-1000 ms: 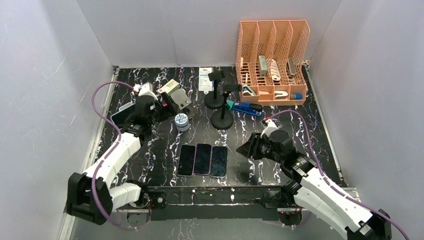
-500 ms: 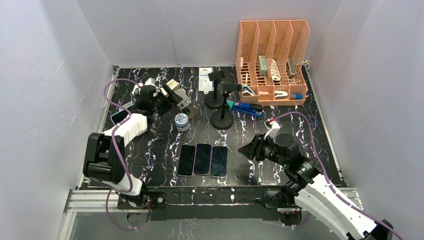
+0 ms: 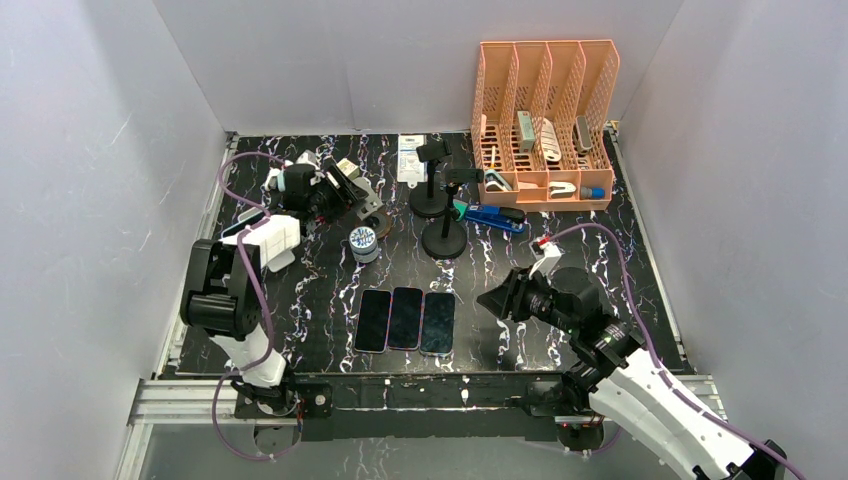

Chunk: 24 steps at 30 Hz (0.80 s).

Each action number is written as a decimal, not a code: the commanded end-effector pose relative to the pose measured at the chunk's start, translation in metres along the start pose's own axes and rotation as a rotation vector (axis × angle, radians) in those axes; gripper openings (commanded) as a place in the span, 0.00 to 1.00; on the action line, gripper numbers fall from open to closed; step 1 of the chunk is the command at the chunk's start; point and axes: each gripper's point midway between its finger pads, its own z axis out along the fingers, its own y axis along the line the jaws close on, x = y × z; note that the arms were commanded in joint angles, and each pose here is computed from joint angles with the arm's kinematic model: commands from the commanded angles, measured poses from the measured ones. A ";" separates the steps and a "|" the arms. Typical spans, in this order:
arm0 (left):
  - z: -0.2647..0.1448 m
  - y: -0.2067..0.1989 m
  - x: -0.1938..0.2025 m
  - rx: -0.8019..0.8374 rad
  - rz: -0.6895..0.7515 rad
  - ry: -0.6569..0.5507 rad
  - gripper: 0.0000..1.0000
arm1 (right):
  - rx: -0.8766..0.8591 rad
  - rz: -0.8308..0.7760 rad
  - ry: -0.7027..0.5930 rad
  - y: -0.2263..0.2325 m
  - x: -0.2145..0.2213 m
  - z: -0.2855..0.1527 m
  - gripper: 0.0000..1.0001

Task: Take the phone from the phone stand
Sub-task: Pick up the phone stand at the center of the board.

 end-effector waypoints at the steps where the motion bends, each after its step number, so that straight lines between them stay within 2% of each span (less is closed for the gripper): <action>1: 0.003 -0.018 -0.013 0.095 0.003 -0.018 0.61 | -0.003 -0.023 -0.031 0.001 -0.008 0.003 0.49; 5: 0.007 -0.024 -0.013 0.141 -0.011 -0.019 0.54 | -0.004 -0.030 -0.039 0.003 -0.012 0.005 0.49; 14: 0.015 -0.038 -0.009 0.262 -0.090 -0.022 0.30 | 0.015 -0.035 -0.047 0.001 -0.015 0.001 0.48; 24: 0.014 -0.056 -0.009 0.351 -0.109 -0.018 0.05 | 0.016 -0.025 -0.059 0.001 -0.016 0.000 0.47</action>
